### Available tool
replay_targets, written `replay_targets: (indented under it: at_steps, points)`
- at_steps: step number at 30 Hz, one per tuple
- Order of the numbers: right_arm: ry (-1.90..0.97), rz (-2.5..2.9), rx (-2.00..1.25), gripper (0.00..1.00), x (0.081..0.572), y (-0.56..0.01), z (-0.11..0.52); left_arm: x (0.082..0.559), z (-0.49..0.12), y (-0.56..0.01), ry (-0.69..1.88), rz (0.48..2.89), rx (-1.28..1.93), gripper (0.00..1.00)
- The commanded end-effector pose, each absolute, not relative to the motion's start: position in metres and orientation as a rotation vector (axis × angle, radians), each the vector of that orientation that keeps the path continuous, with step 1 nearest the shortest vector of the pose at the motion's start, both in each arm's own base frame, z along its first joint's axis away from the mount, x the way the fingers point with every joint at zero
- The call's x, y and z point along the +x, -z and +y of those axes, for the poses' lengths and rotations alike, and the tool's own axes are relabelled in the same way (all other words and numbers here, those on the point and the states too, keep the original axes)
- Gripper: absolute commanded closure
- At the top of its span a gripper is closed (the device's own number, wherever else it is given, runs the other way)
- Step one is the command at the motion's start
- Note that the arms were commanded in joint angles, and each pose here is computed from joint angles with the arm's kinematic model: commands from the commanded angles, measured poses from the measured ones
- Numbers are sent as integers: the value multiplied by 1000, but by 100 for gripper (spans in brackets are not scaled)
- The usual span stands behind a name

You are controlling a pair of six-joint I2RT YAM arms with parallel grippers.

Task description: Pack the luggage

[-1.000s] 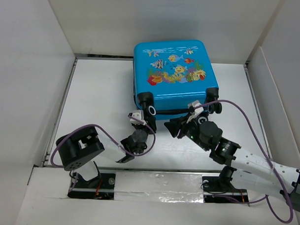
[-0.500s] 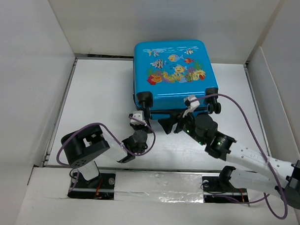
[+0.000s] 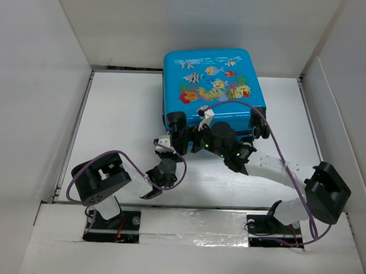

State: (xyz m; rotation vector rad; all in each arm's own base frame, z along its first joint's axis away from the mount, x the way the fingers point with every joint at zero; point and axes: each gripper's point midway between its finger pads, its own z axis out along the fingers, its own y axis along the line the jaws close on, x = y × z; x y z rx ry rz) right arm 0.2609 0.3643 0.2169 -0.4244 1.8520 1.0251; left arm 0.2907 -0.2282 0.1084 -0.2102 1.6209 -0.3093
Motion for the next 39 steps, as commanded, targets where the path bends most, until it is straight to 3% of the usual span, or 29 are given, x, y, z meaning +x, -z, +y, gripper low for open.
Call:
replay_targets:
  at_steps: [1, 14, 17, 19, 20, 21, 24, 29, 32, 39]
  points:
    - [-1184, 1735, -426, 11, 258, -258, 386, 295, -224, -153, 446, 1476, -354, 100]
    - [-1231, 1744, -240, 14, 283, -257, 402, 292, -221, -148, 478, 1476, -357, 100]
    - [-1217, 1744, -213, 19, 289, -256, 403, 288, -233, -148, 563, 1485, -321, 100]
    - [-1212, 1736, -188, 34, 291, -256, 400, 286, -242, -150, 580, 1474, -299, 100]
    - [-1215, 1733, -181, 44, 291, -256, 399, 287, -242, -151, 579, 1465, -296, 97]
    - [-1217, 1728, -175, 57, 290, -257, 398, 286, -244, -154, 604, 1445, -297, 77]
    - [-1218, 1732, -191, 82, 287, -260, 396, 289, -241, -155, 603, 1426, -335, 49]
    - [-1250, 1713, -266, 89, 275, -274, 398, 296, -242, -164, 585, 1382, -368, 41]
    - [-1253, 1690, -297, 90, 271, -285, 396, 298, -244, -168, 609, 1364, -369, 43]
    - [-1110, 1697, -204, 95, 286, -278, 351, 237, -212, -175, 676, 1396, -351, 68]
